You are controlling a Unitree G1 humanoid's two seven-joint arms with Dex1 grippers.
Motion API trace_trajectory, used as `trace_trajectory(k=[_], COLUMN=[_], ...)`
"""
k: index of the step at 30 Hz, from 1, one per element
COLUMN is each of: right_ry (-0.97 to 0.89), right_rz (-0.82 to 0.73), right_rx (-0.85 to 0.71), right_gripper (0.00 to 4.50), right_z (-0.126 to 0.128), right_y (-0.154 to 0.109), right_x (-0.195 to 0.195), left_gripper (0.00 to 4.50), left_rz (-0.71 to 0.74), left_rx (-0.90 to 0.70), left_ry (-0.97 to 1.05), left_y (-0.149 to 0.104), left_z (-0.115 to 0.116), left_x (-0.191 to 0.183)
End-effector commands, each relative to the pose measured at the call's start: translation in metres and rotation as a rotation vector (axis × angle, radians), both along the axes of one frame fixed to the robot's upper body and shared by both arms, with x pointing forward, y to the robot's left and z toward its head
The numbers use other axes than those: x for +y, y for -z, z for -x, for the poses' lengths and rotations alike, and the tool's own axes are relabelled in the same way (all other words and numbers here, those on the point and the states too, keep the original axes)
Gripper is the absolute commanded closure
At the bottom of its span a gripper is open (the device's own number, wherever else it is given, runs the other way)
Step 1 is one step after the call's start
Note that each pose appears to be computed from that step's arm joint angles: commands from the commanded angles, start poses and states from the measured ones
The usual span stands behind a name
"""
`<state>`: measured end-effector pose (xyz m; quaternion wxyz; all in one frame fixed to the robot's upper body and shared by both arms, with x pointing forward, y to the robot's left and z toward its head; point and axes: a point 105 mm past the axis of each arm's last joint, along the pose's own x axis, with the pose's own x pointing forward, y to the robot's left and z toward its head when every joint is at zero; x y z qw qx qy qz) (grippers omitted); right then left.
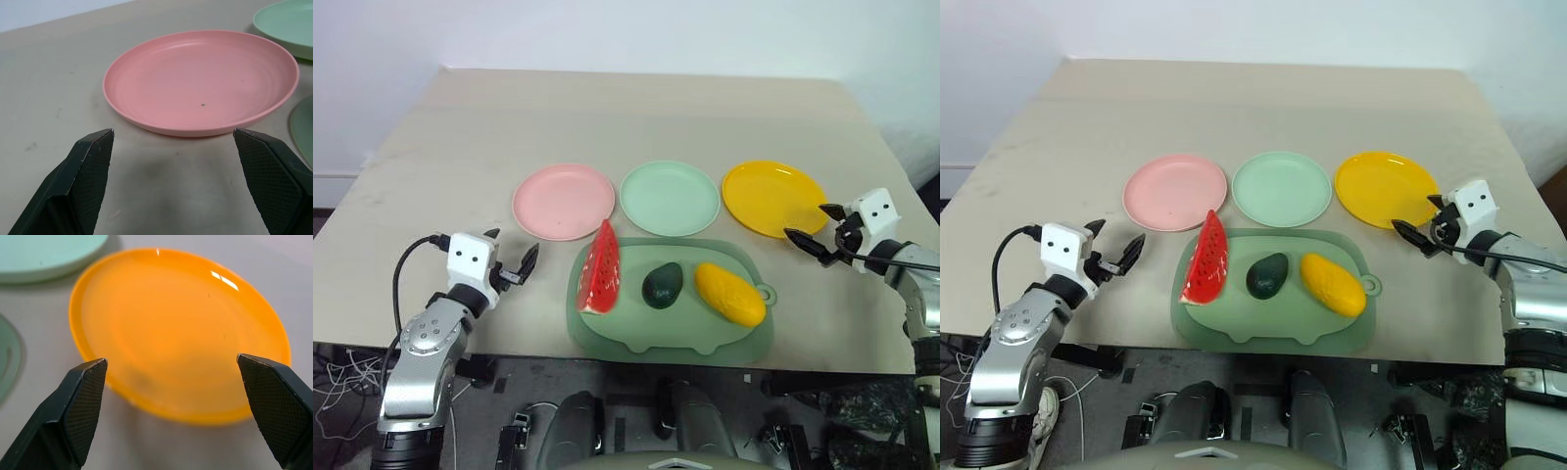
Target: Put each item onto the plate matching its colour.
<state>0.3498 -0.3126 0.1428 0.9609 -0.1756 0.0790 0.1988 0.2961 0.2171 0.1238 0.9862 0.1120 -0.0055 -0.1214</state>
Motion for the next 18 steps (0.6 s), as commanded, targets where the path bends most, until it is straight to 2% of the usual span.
trace_trajectory(k=[1,6,11,15,18], right_ry=[-0.010,-0.019,-0.028,-0.027,-0.040], right_rz=[0.002,0.006,0.009,0.014,0.015], right_rx=[-0.026,-0.022,-0.049,-0.067,-0.074], right_gripper=[0.00,0.00,0.00,0.00,0.00], right_z=[-0.003,-0.005,-0.004,0.002,0.016], right_y=[-0.005,-0.004,-0.015,-0.022,-0.022], right_x=[0.000,0.001,0.002,0.003,0.010], left_gripper=[0.41,0.41,0.41,0.41,0.41], left_rz=[-0.013,-0.003,-0.006,-0.002,-0.011], left_rx=[-0.045,-0.050,-0.040,-0.033,-0.019], left_ry=[-0.012,-0.031,-0.021,0.002,0.035], left_y=[-0.012,-0.014,-0.014,-0.015,-0.012], left_z=[0.007,0.011,0.011,0.006,0.004], left_x=[-0.001,0.002,0.004,0.005,0.006])
